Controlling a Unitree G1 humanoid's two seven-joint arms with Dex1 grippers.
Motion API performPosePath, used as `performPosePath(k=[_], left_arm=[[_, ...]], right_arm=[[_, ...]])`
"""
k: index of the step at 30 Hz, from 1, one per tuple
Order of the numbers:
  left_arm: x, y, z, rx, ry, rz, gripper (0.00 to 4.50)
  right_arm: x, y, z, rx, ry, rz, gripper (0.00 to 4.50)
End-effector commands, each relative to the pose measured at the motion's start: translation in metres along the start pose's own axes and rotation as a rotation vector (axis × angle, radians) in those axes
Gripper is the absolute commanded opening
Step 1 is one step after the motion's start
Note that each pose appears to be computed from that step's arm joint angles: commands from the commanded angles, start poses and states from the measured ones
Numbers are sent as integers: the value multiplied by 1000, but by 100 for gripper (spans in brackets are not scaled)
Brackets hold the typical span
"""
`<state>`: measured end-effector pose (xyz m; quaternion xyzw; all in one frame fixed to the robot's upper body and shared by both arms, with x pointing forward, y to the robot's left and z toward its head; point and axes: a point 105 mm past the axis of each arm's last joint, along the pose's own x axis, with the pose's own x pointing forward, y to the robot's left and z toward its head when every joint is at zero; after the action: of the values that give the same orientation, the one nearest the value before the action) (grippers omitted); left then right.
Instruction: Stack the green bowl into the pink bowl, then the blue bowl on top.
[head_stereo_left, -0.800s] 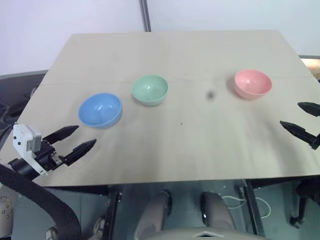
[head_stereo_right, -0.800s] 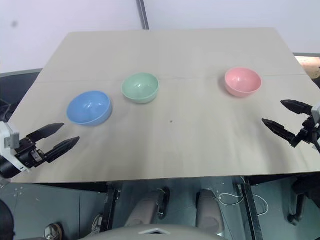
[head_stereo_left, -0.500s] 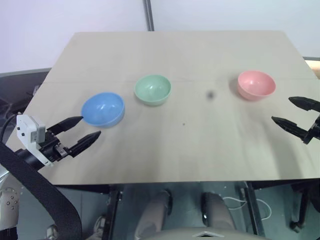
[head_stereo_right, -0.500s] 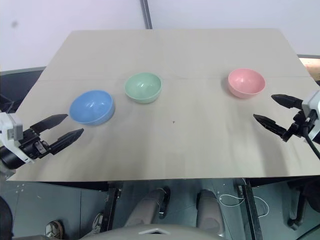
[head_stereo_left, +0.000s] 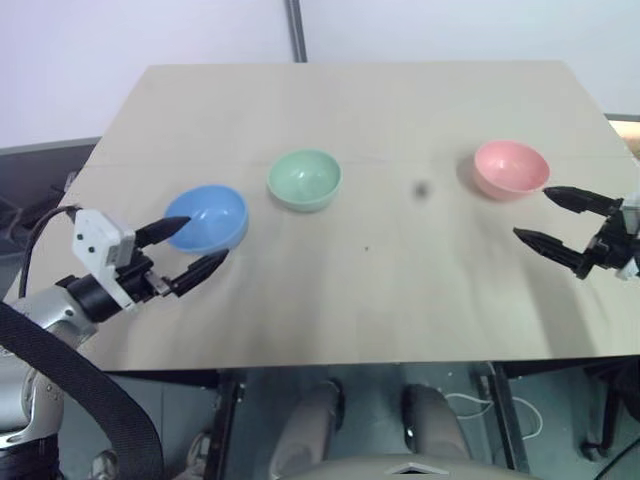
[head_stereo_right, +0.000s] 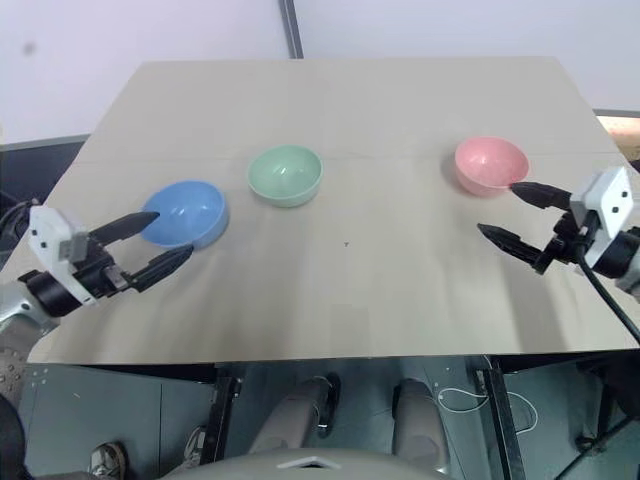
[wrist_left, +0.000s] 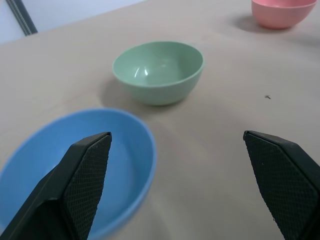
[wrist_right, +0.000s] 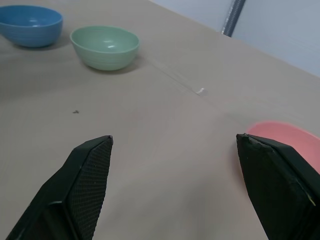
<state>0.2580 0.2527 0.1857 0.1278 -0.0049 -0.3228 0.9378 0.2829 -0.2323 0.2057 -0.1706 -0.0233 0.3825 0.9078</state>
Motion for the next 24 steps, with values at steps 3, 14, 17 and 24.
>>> performPosePath(k=[3,14,17,24], left_arm=[[2,-30,42,1,-215,-243,448],[1,-45,68,-134,-453,-418,448],[2,-48,66,-139,-459,-401,450],[-1,-48,58,-148,-445,-349,450]], right_arm=[[28,-22,-14,-107,92,-130,430],[93,-86,-73,-207,408,-233,430],[96,-94,-78,-205,453,-223,377],[99,-95,-76,-288,475,-151,107]])
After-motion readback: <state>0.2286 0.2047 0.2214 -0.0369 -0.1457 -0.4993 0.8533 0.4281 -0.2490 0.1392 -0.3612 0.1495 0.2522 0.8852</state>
